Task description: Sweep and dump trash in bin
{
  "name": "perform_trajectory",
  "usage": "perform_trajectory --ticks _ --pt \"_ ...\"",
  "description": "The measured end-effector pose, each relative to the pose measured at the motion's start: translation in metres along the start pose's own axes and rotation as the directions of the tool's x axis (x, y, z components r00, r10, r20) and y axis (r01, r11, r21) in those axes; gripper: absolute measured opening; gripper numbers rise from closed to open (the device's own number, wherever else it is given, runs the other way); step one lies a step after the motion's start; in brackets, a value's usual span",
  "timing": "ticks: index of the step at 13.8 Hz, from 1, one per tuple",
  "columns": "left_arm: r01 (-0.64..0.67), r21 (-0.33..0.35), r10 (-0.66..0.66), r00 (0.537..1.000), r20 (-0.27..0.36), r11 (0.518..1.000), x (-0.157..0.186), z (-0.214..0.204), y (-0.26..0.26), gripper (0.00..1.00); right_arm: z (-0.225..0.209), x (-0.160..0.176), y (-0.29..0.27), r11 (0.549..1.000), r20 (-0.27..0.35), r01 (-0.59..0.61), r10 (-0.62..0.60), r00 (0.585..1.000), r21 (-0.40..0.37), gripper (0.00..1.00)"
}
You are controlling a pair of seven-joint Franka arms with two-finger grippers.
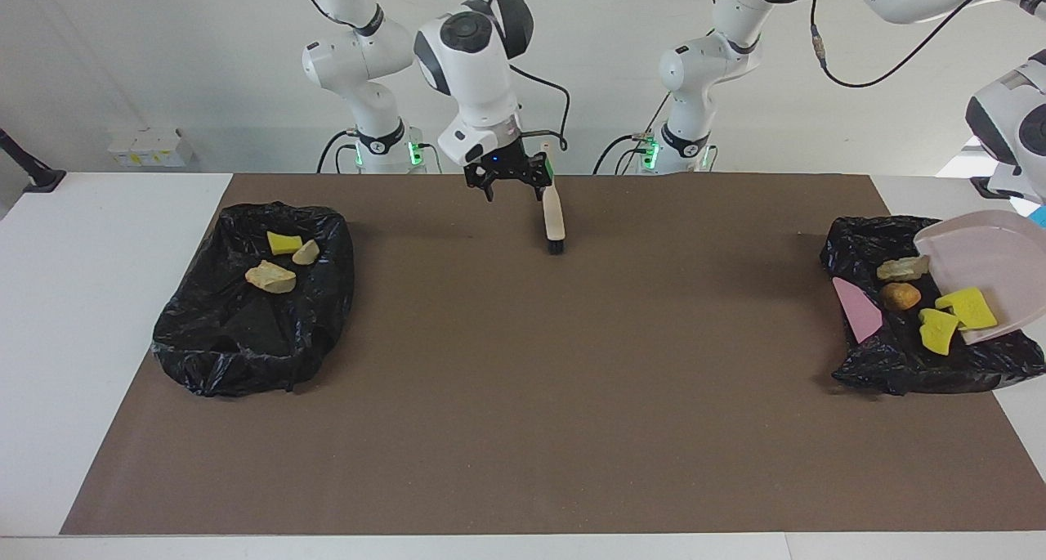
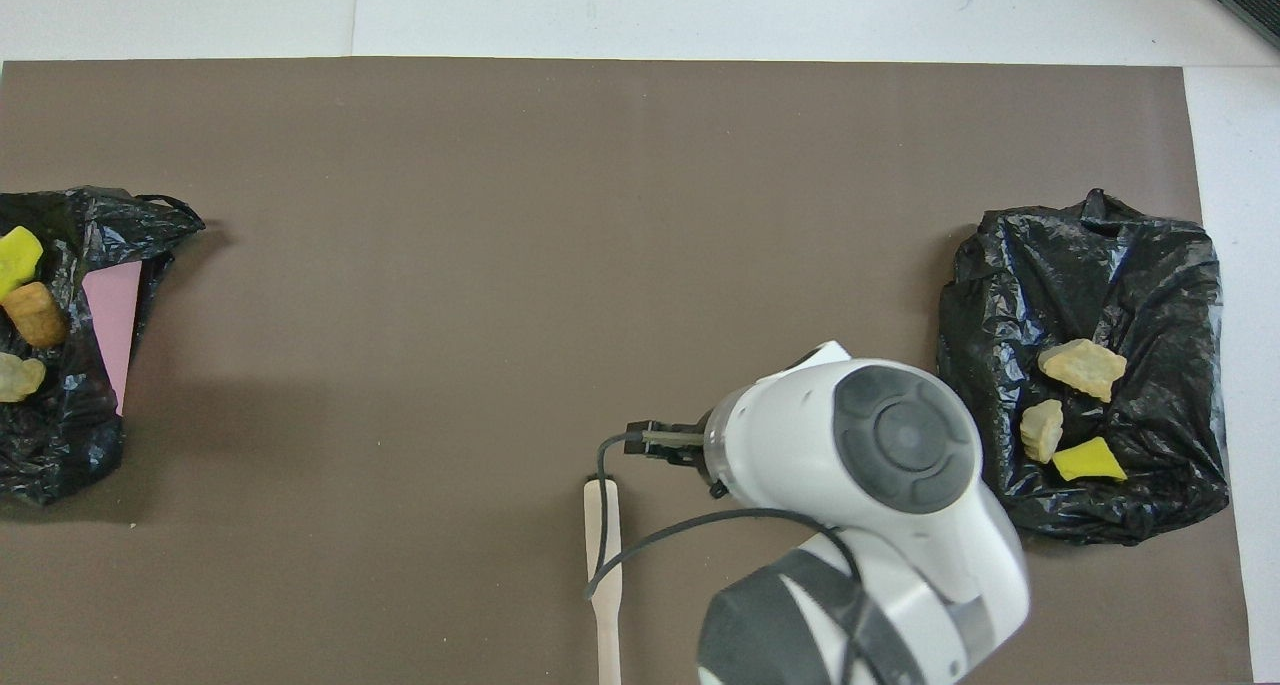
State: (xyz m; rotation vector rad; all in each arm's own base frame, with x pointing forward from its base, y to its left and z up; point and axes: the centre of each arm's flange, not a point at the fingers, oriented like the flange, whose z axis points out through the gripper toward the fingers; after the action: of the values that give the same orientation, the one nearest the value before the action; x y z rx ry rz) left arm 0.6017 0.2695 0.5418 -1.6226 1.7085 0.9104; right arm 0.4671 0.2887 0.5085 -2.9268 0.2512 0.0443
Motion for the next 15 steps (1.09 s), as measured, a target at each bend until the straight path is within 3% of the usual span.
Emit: perform_trajectory --ticks 3,6,10,12,15 --pt "0.014 0.012 -0.014 0.999 0.052 1.000 -0.019 -0.012 0.009 0.31 -0.056 0.040 0.030 1.000 -0.064 -0.007 0.008 0.998 0.018 1.00" --pt "0.027 0.036 -0.029 0.998 0.061 0.999 -0.027 -0.036 0.014 0.31 -0.093 0.058 0.053 0.996 -0.142 0.001 -0.014 0.990 -0.091 1.00" --pt "0.003 0.030 -0.005 0.998 0.060 1.000 -0.005 -0.071 0.005 0.31 -0.137 0.074 0.089 0.983 -0.129 -0.001 -0.023 0.991 -0.181 1.00" --pt "0.016 0.025 -0.016 1.000 0.021 1.000 0.008 -0.089 0.003 0.31 -0.150 0.084 0.109 0.979 -0.100 -0.021 0.001 0.995 -0.203 1.00" --pt "0.059 0.004 -0.058 0.995 -0.086 0.998 0.030 -0.112 0.004 0.31 -0.154 0.096 0.122 0.978 -0.090 -0.025 0.007 0.996 -0.206 1.00"
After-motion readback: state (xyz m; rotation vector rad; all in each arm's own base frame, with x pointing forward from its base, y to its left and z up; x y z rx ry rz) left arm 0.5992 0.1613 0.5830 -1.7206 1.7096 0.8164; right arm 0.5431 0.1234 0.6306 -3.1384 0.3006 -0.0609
